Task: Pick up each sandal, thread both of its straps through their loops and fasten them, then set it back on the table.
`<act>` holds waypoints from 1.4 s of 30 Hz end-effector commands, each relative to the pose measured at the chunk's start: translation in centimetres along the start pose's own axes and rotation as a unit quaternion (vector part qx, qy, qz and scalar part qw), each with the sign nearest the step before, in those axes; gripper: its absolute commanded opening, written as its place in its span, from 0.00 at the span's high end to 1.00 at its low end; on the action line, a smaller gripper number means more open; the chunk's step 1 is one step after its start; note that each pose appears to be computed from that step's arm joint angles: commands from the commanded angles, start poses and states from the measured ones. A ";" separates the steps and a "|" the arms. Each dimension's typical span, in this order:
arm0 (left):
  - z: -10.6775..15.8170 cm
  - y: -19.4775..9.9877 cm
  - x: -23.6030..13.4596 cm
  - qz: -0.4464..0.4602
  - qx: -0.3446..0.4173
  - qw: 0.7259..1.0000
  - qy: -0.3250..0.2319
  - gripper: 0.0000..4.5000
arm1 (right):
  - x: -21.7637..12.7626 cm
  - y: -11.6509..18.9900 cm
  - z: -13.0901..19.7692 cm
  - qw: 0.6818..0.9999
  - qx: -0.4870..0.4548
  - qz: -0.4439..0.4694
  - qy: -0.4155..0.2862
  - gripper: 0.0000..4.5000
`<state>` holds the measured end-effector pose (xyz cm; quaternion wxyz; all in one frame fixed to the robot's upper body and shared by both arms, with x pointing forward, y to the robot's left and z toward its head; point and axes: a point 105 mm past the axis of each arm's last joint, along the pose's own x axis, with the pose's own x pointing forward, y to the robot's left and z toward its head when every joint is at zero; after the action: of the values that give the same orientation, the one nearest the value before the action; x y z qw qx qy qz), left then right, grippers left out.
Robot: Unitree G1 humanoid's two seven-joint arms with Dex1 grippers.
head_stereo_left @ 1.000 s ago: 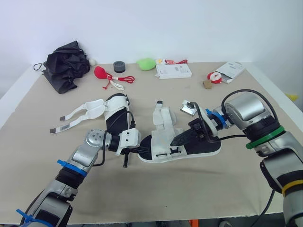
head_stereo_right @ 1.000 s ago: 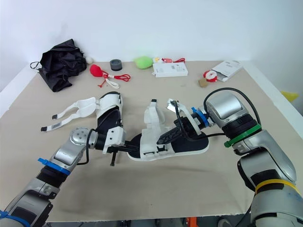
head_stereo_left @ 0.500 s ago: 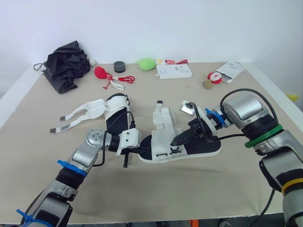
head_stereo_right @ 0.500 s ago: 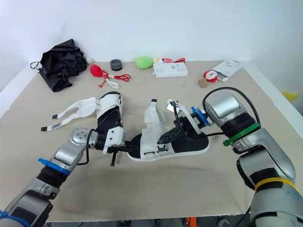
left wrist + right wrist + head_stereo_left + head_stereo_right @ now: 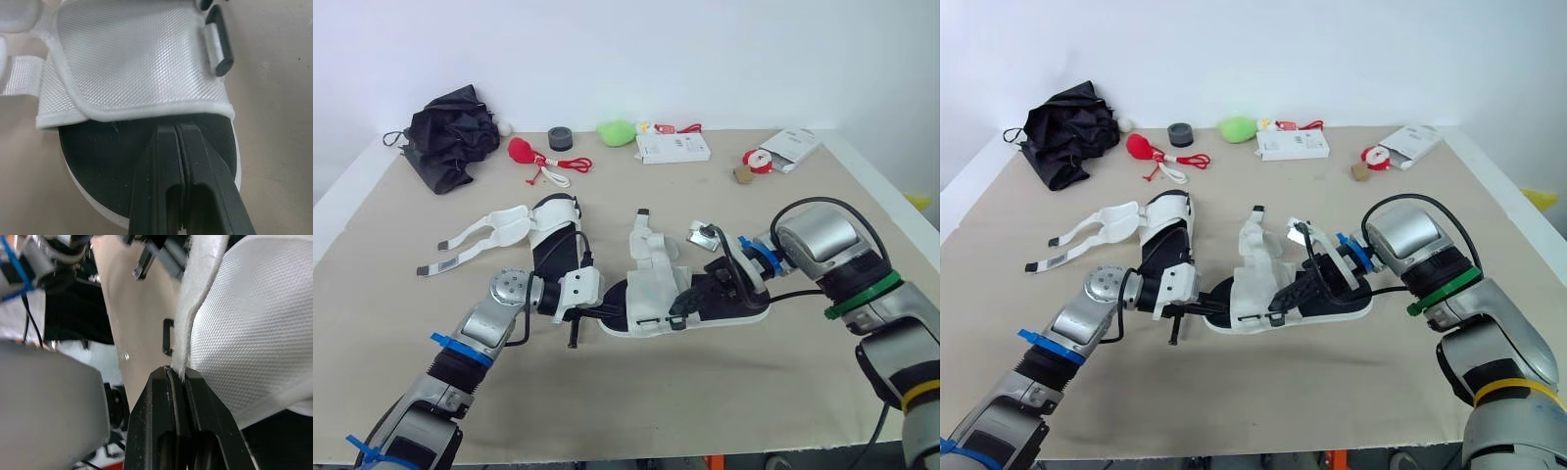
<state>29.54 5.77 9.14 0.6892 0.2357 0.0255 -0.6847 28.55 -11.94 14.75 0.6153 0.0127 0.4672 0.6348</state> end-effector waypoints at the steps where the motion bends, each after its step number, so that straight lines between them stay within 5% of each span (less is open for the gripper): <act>1: -4.2 -3.0 0.4 -0.048 -0.067 0.995 0.064 1.00 | 0.2 0.0 -0.6 0.998 -0.065 -0.014 0.012 0.98; 3: -4.2 -3.0 0.3 -0.048 -0.067 0.995 0.064 1.00 | 0.4 -0.7 -1.3 0.996 -0.080 -0.031 0.017 0.98; 5: -4.2 -3.0 0.3 -0.048 -0.067 0.995 0.064 1.00 | 0.4 -0.6 -1.4 0.996 -0.084 -0.029 0.010 0.84; 12: -4.1 -2.9 0.4 -0.053 -0.065 0.994 0.063 1.00 | -2.4 -0.2 0.0 0.995 -0.065 -0.063 -0.041 0.13; 19: -3.8 -2.7 0.7 -0.055 -0.063 0.995 0.061 1.00 | -3.8 3.7 -1.1 0.990 -0.063 -0.038 -0.121 0.13; 27: -3.4 -2.2 0.8 -0.057 -0.060 0.995 0.058 1.00 | 1.5 4.5 -6.2 0.986 0.009 -0.062 -0.153 0.13; 32: -3.0 -2.0 1.0 -0.062 -0.055 0.995 0.057 1.00 | 1.3 2.7 -4.6 0.970 0.030 -0.109 -0.216 0.13; 42: -3.0 -2.0 0.9 -0.061 -0.053 0.995 0.058 1.00 | 0.6 4.0 -3.0 0.969 0.021 -0.074 -0.235 0.13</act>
<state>29.89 5.62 9.16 0.6776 0.2348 0.0428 -0.6957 23.56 -12.65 13.44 0.7535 0.1401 0.3548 0.5354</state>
